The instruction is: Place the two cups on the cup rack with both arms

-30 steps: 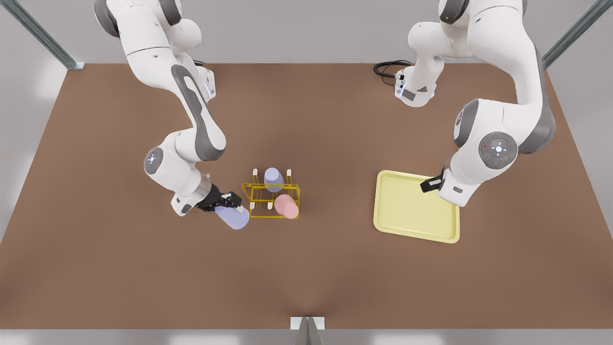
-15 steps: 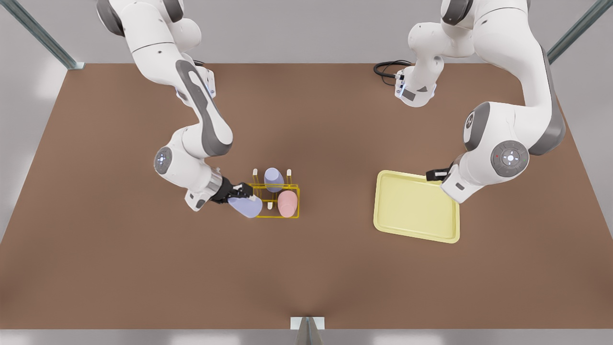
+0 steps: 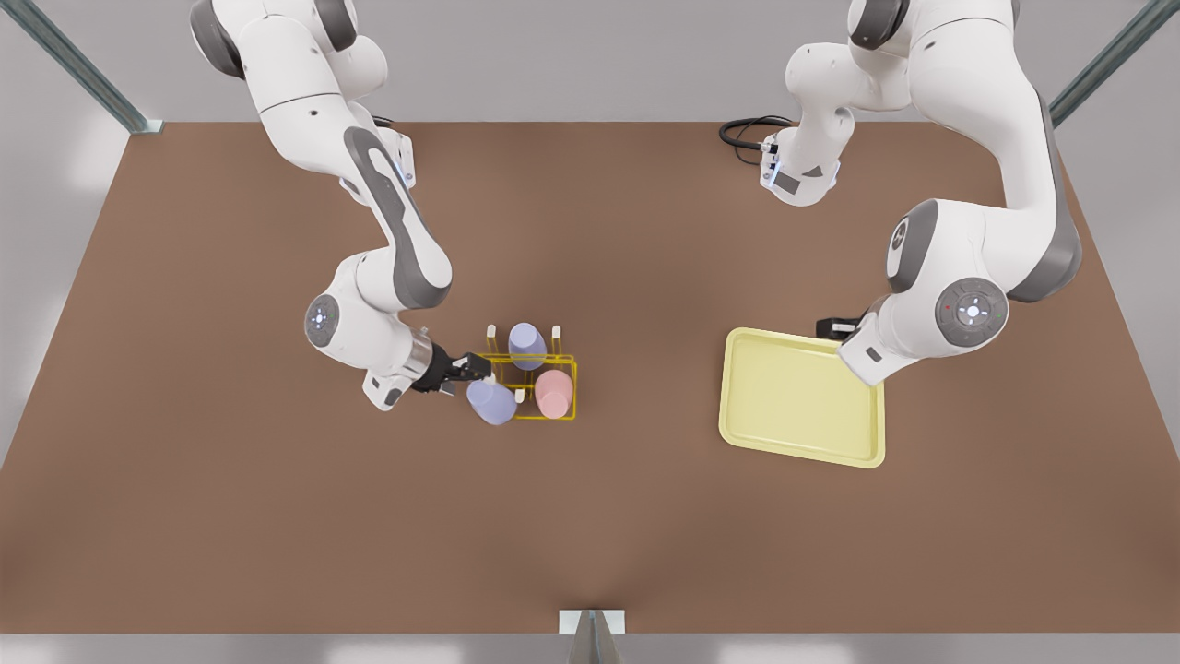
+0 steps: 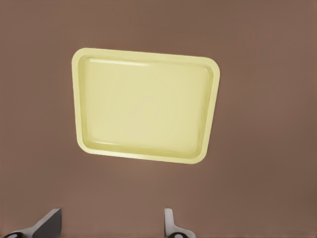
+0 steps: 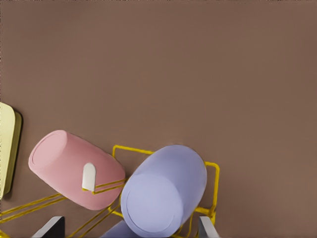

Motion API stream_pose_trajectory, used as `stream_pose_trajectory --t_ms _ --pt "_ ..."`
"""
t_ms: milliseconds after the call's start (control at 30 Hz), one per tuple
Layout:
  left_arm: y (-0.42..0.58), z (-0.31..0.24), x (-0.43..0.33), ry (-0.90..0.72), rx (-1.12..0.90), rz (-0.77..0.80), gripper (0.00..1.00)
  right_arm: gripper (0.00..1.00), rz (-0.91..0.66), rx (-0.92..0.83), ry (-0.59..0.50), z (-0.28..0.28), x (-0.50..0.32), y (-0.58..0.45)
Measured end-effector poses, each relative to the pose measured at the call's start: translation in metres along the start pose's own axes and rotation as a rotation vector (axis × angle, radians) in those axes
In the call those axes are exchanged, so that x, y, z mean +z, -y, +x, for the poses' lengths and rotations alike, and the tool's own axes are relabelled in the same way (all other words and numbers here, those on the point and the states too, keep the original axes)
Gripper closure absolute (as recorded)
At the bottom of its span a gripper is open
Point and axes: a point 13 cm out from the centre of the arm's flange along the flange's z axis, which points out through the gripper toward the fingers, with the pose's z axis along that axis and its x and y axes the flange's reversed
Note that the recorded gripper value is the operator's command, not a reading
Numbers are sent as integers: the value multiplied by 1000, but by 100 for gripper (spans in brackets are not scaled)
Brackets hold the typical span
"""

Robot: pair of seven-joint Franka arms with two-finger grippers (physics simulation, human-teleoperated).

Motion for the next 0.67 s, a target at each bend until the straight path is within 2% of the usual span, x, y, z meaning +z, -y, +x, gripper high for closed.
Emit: stream_pose_trajectory --t_ms 100,200,267,333,433,533,667 --pt "0 0 0 -2 14 0 0 0 43 -36 40 -22 -43 10" --pt "-1 0 1 -4 25 0 0 0 333 -80 111 -83 -172 125" --pt "-1 1 0 -3 32 0 0 0 464 -74 148 -104 -272 159" --pt "-1 2 -3 -1 37 0 0 0 514 -55 127 -82 -336 166" --pt "0 5 -5 -3 48 -2 0 0 517 -34 53 -19 -382 154" --pt "0 5 -8 -2 54 -3 0 0 542 7 -12 18 -400 166" --pt "0 6 -7 -6 62 -3 0 0 559 38 -78 39 -399 172"
